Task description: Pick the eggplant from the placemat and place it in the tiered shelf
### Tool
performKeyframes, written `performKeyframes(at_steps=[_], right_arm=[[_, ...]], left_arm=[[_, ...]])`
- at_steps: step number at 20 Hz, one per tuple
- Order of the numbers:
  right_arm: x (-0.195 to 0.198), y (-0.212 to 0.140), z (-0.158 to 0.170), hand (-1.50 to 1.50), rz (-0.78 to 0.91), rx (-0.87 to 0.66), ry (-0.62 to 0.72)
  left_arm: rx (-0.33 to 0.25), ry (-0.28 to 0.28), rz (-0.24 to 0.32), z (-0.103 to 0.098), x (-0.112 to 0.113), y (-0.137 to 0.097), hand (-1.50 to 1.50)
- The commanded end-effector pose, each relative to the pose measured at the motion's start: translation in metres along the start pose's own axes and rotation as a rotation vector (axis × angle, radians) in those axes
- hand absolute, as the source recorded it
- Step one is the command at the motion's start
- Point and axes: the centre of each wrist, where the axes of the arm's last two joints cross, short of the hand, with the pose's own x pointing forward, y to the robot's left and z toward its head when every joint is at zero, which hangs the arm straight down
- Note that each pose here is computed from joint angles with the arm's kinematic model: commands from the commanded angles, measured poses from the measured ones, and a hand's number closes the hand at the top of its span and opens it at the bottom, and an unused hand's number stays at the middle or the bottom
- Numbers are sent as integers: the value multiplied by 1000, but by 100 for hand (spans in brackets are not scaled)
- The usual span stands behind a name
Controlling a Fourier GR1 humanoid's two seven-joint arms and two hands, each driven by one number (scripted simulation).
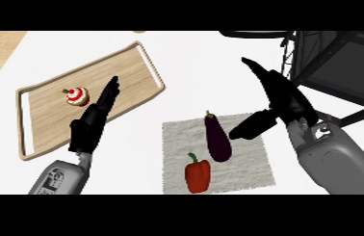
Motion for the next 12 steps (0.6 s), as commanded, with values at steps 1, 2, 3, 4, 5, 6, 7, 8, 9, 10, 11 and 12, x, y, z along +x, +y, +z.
performKeyframes(at_steps=[1,2,3,4,5,6,7,8,9,10,11,12], right_arm=[[27,-11,-2,-150,235,100,94],[42,-7,1,-150,261,88,98],[48,3,9,-150,295,110,124],[48,10,11,-150,310,115,130],[62,19,9,-150,316,125,138],[57,29,8,-150,314,126,137],[69,31,10,-150,320,139,158],[68,11,6,-150,315,146,148],[65,27,16,-150,292,143,143],[79,28,29,-150,320,139,132],[76,18,23,-150,305,125,131],[77,30,23,-150,300,128,132]], left_arm=[[7,-2,-13,-8,15,-5,0],[-3,12,9,-9,3,0,0],[-7,20,1,0,-2,-6,0],[10,-7,-18,4,-4,4,0],[-10,-5,13,-10,14,6,0],[-8,15,2,13,-4,-12,0],[5,17,-10,7,-12,11,0],[-6,-12,3,-11,14,-5,0],[7,1,3,-4,5,-1,0],[1,5,12,5,-2,2,0],[11,-11,7,-5,0,7,0],[7,26,3,-3,0,-22,0]])
